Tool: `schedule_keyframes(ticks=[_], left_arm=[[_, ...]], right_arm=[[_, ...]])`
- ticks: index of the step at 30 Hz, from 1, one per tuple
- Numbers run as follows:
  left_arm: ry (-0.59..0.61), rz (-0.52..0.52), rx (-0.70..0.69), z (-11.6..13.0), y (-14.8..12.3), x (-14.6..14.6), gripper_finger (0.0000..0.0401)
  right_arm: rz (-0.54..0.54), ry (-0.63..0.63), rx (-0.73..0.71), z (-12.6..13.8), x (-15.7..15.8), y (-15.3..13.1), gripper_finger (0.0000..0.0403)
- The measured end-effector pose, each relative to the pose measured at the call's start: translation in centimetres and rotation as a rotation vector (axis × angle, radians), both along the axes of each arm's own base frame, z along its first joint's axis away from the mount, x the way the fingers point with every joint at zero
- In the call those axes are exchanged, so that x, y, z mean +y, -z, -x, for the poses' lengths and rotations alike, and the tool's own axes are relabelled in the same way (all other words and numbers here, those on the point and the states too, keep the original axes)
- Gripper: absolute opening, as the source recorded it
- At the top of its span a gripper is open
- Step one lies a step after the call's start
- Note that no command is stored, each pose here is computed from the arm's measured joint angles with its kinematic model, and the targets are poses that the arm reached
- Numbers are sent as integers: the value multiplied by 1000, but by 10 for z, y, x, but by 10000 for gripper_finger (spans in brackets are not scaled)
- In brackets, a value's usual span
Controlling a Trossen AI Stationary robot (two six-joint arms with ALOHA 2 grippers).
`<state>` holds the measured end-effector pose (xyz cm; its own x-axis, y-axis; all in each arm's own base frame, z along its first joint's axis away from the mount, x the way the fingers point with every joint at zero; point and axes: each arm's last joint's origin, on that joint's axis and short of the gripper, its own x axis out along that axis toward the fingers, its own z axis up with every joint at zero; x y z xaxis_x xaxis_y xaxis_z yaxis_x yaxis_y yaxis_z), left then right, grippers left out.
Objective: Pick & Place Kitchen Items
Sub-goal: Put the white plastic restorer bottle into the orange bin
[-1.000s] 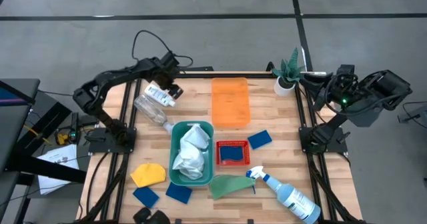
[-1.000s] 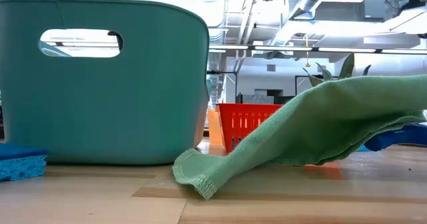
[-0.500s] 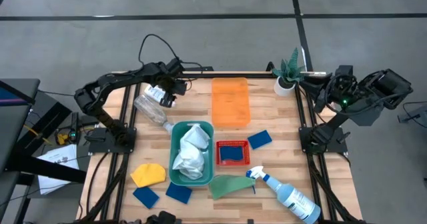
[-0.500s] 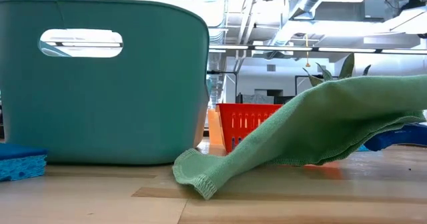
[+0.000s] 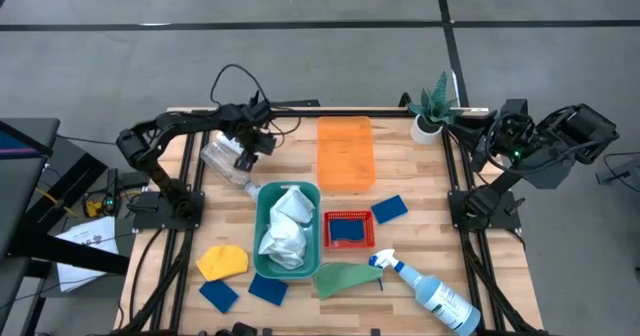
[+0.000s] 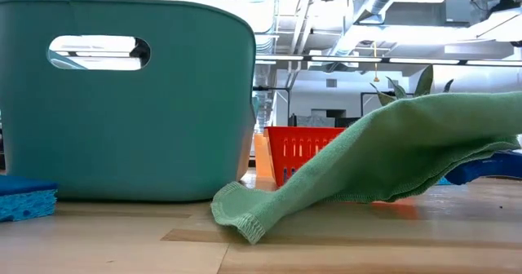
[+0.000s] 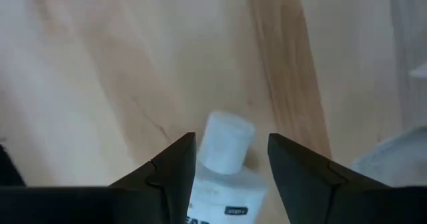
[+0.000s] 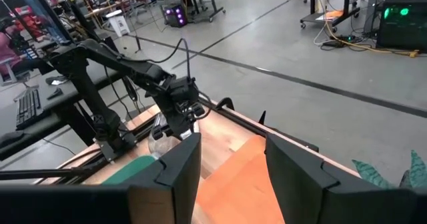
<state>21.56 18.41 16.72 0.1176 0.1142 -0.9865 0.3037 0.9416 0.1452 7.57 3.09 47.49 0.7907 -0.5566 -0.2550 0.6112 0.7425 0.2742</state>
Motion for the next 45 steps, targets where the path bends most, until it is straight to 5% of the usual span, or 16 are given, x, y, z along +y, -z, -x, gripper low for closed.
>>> schedule_keyframes(ticks=[17, 36, 45], left_arm=[[30, -8, -3, 4, 28, -19, 163], [-19, -80, -78, 2, 17, -17, 80], [-14, -110, -161, 6, -5, -21, 125]], right_arm=[[5, -2, 4, 0, 0, 0, 159], [-3, 4, 2, -4, 4, 1, 159], [-17, -11, 18, -6, 6, 2, 159]])
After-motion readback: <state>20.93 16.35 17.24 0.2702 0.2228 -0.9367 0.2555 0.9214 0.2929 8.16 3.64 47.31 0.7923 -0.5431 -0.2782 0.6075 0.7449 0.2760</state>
